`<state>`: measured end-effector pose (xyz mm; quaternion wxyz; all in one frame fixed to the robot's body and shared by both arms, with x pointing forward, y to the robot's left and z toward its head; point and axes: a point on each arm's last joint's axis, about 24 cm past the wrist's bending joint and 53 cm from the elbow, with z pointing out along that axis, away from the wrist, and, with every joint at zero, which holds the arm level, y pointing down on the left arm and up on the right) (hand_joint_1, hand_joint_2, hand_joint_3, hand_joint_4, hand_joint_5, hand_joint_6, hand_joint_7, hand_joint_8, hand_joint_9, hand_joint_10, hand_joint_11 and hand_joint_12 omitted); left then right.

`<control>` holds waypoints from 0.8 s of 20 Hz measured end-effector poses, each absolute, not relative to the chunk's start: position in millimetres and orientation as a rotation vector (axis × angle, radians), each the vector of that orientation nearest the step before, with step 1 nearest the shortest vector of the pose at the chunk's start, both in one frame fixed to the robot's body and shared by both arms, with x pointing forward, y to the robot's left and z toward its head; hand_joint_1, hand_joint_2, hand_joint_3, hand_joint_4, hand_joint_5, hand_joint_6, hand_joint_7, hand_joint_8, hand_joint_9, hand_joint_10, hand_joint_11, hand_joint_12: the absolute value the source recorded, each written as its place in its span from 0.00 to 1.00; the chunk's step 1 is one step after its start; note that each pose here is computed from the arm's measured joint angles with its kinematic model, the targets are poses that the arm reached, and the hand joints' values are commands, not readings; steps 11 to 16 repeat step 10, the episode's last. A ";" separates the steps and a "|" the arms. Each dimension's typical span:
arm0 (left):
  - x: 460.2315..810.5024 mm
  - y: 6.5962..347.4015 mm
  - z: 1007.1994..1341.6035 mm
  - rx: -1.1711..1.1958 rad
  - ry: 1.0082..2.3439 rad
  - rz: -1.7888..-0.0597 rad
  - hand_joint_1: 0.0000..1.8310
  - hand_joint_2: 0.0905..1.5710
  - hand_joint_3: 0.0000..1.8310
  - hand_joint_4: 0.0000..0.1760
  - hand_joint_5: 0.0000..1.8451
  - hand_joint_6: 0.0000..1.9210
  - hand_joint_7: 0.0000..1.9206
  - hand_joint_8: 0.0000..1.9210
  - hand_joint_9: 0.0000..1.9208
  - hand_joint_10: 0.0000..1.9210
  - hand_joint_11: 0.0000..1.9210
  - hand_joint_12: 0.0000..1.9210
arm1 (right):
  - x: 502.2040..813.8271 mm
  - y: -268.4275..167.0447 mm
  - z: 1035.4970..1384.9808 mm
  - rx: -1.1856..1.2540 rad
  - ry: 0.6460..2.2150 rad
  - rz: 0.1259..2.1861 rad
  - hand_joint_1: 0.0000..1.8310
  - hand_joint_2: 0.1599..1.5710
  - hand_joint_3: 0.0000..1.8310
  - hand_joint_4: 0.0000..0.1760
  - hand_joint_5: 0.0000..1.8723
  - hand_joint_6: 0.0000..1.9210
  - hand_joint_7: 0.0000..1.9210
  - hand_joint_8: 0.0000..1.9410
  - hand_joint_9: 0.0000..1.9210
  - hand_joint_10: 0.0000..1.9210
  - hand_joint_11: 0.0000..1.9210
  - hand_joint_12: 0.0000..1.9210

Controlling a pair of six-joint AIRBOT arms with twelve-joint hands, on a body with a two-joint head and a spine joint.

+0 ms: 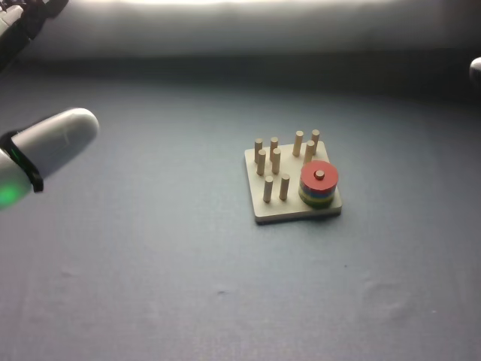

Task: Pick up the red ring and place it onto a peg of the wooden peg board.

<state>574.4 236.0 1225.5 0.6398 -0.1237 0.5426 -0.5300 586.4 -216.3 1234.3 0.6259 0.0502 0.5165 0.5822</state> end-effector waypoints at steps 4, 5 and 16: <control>576.7 241.2 1225.5 -0.305 1.230 -1.198 0.14 0.73 0.00 0.47 0.03 0.00 0.03 0.01 0.02 0.00 0.00 0.00 | 587.4 -214.9 1230.4 0.126 1.200 1.344 0.58 0.81 0.00 0.00 0.29 0.00 0.33 0.00 0.37 0.00 0.38 0.06; 576.8 241.4 1225.5 -0.306 1.229 -1.198 0.13 0.75 0.01 0.35 0.03 0.00 0.04 0.01 0.02 0.01 0.01 0.01 | 587.8 -215.6 1230.5 0.129 1.199 1.342 0.57 0.81 0.00 0.00 0.29 0.00 0.32 0.00 0.36 0.00 0.37 0.06; 576.3 240.6 1225.7 -0.308 1.230 -1.207 0.15 0.72 0.00 0.30 0.06 0.00 0.12 0.01 0.12 0.00 0.06 0.17 | 587.6 -216.7 1230.9 0.134 1.192 1.343 0.47 0.75 0.00 0.09 0.29 0.01 0.37 0.01 0.43 0.02 0.25 0.49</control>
